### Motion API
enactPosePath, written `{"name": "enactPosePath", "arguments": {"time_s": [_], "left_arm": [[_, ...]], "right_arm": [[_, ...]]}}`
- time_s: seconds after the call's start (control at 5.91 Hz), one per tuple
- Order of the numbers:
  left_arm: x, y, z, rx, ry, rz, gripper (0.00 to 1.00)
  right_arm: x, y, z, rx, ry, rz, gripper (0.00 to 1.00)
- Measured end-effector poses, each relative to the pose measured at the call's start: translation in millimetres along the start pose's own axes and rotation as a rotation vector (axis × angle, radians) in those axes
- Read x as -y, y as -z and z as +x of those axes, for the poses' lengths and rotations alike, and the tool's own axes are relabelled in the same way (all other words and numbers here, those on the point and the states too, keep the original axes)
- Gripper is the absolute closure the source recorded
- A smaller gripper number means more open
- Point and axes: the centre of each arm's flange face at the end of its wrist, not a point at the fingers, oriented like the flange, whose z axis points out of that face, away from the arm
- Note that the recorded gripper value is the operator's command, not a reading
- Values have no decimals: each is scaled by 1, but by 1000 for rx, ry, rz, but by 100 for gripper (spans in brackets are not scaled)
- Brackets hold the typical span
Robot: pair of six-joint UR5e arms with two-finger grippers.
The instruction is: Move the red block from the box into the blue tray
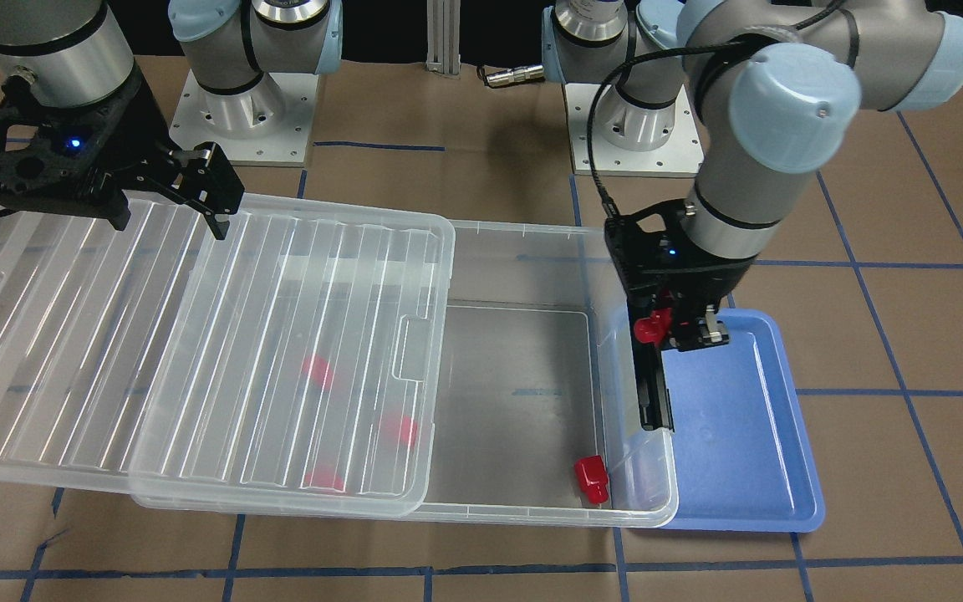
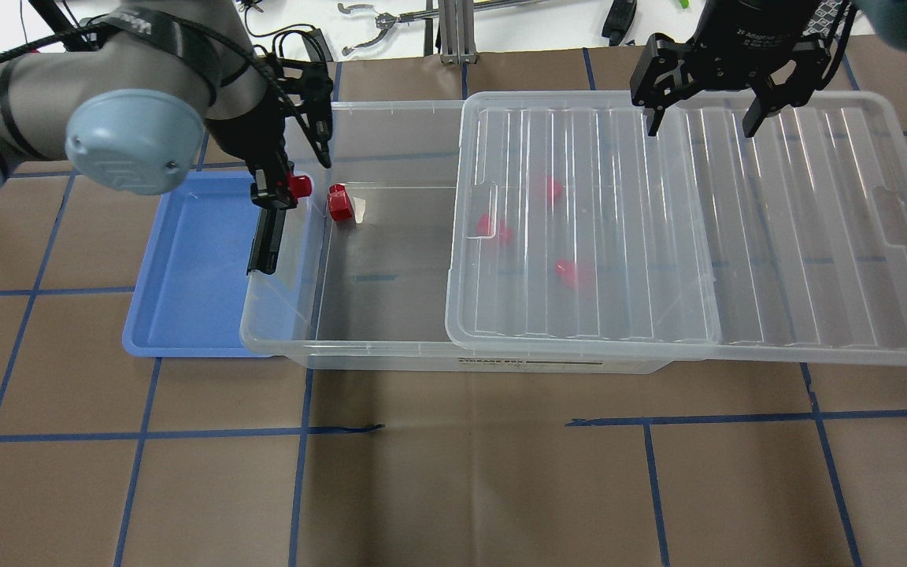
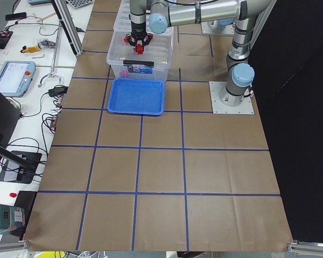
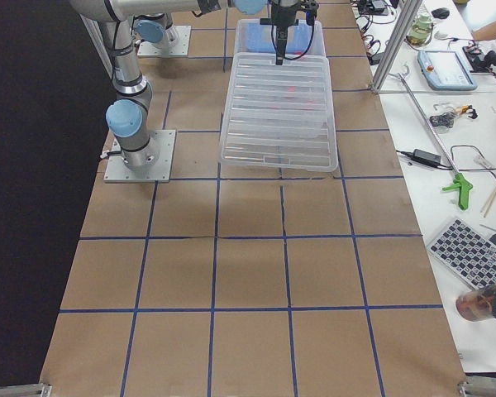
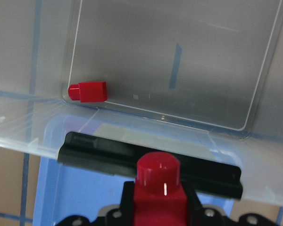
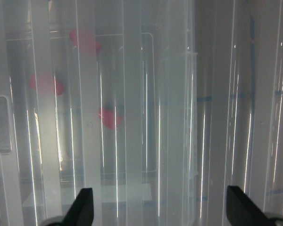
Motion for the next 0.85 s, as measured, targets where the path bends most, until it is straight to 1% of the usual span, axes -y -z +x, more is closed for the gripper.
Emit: {"name": "enactPosePath", "arguments": {"time_s": [0.17,0.34,0.51,0.68,0.85], "left_arm": [[-41,-4,-13,-8,-9,-5,97],[-75,-13,-23,-23,-41,-7,98],[-99,-26,-29,-36,-85,-4,98],[-112,-47,-31,-41,-141,-1,97],[-116,-77,-33,-43,-197,1,97]], "right_arm": [[2,-1,3,-2,0,1,0],[4,-1,9,-5,-2,1,0],[7,-2,24,-10,-7,0,0],[14,-2,58,-22,-40,-6,0],[23,-5,102,-36,-62,-14,0]]}}
